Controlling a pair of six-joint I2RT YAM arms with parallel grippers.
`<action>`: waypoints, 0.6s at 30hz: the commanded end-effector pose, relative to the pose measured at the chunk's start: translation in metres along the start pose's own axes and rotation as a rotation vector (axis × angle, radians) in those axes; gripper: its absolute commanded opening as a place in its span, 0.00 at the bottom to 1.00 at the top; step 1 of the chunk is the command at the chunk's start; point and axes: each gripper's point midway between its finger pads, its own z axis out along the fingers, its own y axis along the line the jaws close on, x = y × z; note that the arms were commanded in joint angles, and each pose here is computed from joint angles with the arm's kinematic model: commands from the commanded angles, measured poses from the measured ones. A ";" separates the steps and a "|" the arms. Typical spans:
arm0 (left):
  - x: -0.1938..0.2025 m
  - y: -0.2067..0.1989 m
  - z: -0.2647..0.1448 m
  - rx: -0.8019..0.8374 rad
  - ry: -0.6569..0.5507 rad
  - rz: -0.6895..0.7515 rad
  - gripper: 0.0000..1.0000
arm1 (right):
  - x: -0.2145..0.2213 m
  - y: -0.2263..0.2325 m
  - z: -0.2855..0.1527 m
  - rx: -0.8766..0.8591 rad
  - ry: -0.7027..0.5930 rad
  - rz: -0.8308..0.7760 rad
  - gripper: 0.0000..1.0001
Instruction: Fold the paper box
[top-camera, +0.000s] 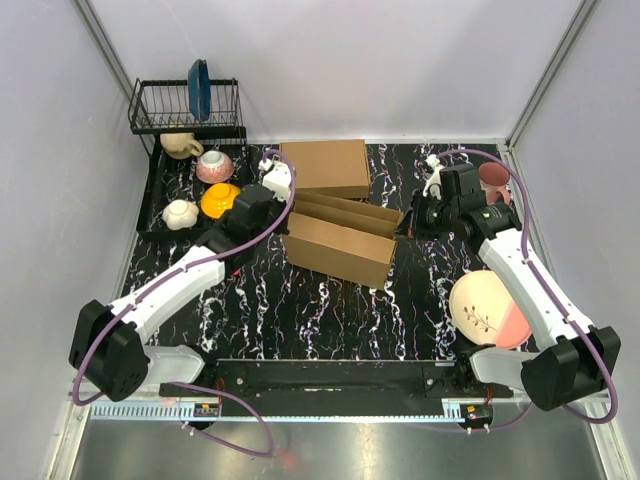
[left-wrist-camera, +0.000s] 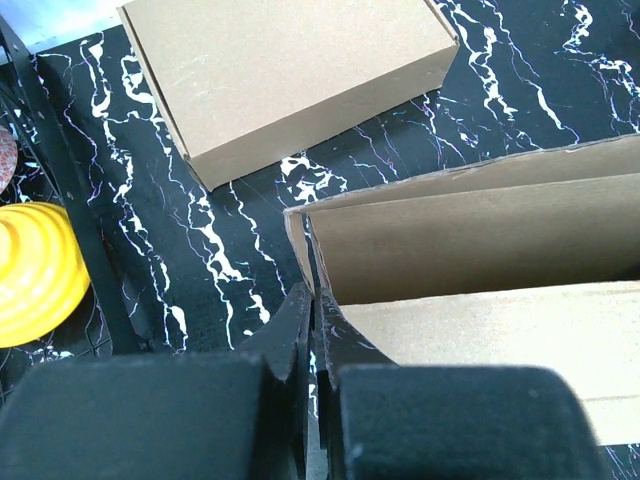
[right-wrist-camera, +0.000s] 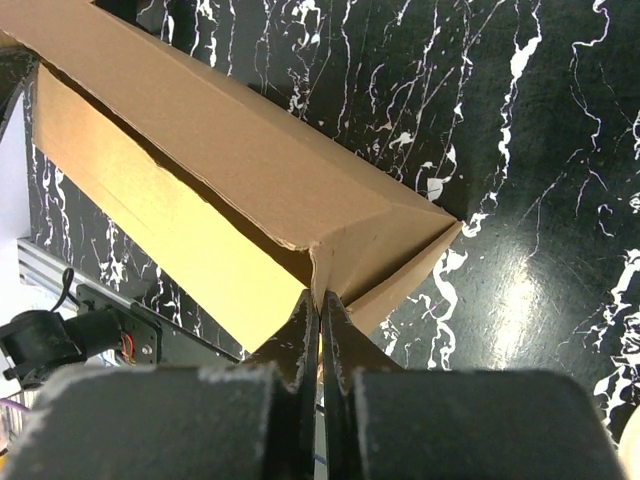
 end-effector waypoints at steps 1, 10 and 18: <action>0.028 -0.010 -0.001 0.026 0.120 0.005 0.00 | -0.005 0.008 -0.010 -0.016 -0.042 -0.070 0.00; 0.023 -0.008 0.000 -0.001 0.136 -0.040 0.03 | 0.002 0.010 -0.007 -0.017 -0.015 -0.099 0.00; 0.018 -0.007 0.000 -0.024 0.126 -0.091 0.10 | 0.005 0.015 -0.007 -0.038 -0.007 -0.093 0.00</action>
